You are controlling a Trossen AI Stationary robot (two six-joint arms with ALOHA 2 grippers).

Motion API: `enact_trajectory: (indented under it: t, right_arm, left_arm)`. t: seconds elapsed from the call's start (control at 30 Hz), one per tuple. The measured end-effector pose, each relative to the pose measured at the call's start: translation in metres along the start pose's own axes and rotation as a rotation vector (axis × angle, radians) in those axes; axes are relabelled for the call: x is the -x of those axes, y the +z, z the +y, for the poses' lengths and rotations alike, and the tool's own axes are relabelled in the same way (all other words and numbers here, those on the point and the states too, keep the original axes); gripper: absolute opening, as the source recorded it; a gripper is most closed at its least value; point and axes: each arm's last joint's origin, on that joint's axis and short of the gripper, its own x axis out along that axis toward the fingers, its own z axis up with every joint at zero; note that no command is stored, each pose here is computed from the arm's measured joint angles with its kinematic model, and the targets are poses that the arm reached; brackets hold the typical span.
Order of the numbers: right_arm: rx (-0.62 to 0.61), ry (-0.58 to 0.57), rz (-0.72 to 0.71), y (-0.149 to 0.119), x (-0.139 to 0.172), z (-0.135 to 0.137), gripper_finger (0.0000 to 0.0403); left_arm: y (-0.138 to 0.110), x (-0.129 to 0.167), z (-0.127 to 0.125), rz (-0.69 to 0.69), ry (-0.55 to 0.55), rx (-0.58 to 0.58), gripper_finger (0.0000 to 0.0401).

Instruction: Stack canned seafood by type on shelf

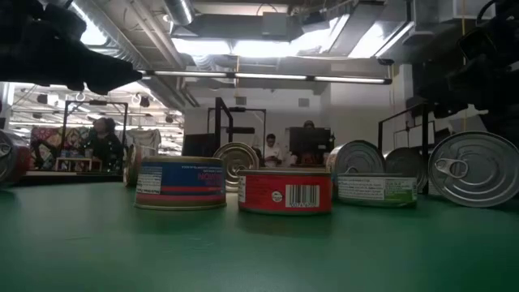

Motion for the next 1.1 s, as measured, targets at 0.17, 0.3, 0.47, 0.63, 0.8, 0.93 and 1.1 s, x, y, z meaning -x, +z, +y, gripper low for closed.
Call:
enact_trajectory:
  t: [0.17,0.3,0.47,0.63,0.8,0.93,1.1]
  right_arm:
    - [0.0,0.0,0.0,0.0,0.0,0.0,0.0012]
    - [0.0,0.001,0.0,0.0,0.0,0.0,0.0012]
    - [-0.001,0.009,-0.001,0.0002,0.0,0.0003,0.0012]
    - [-0.044,0.01,-0.002,0.0003,0.0,0.0003,0.0012]
    - [-0.069,0.007,-0.01,0.001,0.0,0.0002,0.0012]
    - [-0.139,-0.019,-0.015,0.0013,0.0,-0.0005,0.0013]
    - [-0.195,-0.033,-0.018,0.0013,0.0,-0.001,0.0055]
  left_arm:
    - [0.0,0.0,0.0,0.0,0.0,0.0,0.0239]
    - [-0.0001,0.0,0.0,0.0,0.0,0.0,0.0239]
    - [-0.0001,0.0,0.0,0.0,0.0,0.0,0.0239]
    - [0.0001,0.0,0.0,-0.001,0.0,0.011,0.0239]
    - [0.0001,0.0,0.0,-0.001,0.0,0.052,0.0239]
    - [0.0001,0.0,0.0,-0.001,0.0,0.058,0.0239]
    - [0.0001,0.0,0.0,-0.001,0.0,0.059,0.0239]
